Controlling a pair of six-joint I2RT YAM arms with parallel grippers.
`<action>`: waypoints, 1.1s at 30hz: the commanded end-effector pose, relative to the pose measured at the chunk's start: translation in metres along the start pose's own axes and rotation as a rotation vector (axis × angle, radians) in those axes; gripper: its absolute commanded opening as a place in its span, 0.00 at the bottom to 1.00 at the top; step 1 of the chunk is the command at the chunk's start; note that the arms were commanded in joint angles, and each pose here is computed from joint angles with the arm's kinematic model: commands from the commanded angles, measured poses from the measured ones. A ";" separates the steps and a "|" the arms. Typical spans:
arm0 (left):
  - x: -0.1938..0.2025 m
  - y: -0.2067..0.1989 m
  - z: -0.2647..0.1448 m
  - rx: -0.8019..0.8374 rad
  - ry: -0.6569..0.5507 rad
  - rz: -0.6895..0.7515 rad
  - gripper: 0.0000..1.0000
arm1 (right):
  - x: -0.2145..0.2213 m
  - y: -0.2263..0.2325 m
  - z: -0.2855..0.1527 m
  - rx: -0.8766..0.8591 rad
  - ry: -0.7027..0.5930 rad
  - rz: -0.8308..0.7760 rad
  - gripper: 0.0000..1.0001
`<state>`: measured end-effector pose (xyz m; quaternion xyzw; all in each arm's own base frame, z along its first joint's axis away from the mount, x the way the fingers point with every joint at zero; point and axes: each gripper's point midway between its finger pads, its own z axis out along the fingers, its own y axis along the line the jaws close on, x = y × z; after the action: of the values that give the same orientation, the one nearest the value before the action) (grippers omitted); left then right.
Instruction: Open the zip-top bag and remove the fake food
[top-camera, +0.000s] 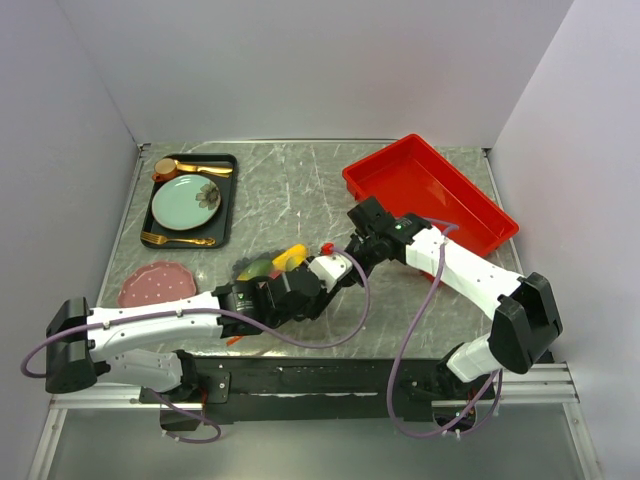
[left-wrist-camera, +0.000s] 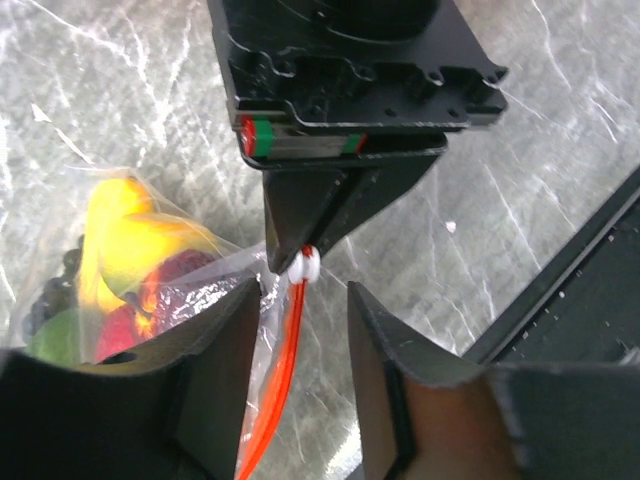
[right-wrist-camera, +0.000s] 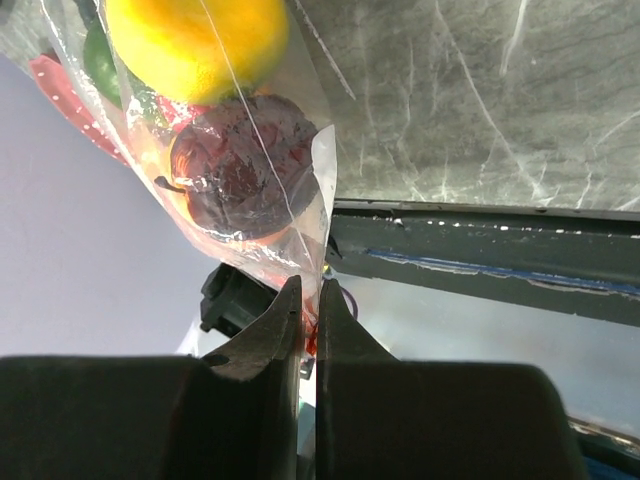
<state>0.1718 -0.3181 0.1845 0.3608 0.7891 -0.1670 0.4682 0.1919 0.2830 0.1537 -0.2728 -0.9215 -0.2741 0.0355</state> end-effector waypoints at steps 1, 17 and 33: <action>-0.011 0.004 0.005 -0.045 -0.047 0.005 0.44 | 0.010 0.017 -0.014 -0.039 0.026 0.006 0.00; -0.009 0.007 0.012 -0.093 -0.060 -0.005 0.07 | 0.014 0.019 -0.019 -0.054 0.039 0.030 0.00; 0.026 0.002 -0.006 -0.036 -0.003 -0.104 0.01 | -0.008 0.016 -0.030 -0.110 -0.002 0.103 0.00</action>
<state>0.1728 -0.3174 0.1833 0.3169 0.7878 -0.1832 0.4954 0.1897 0.2848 0.1628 -0.3075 -0.9045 -0.2876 0.0682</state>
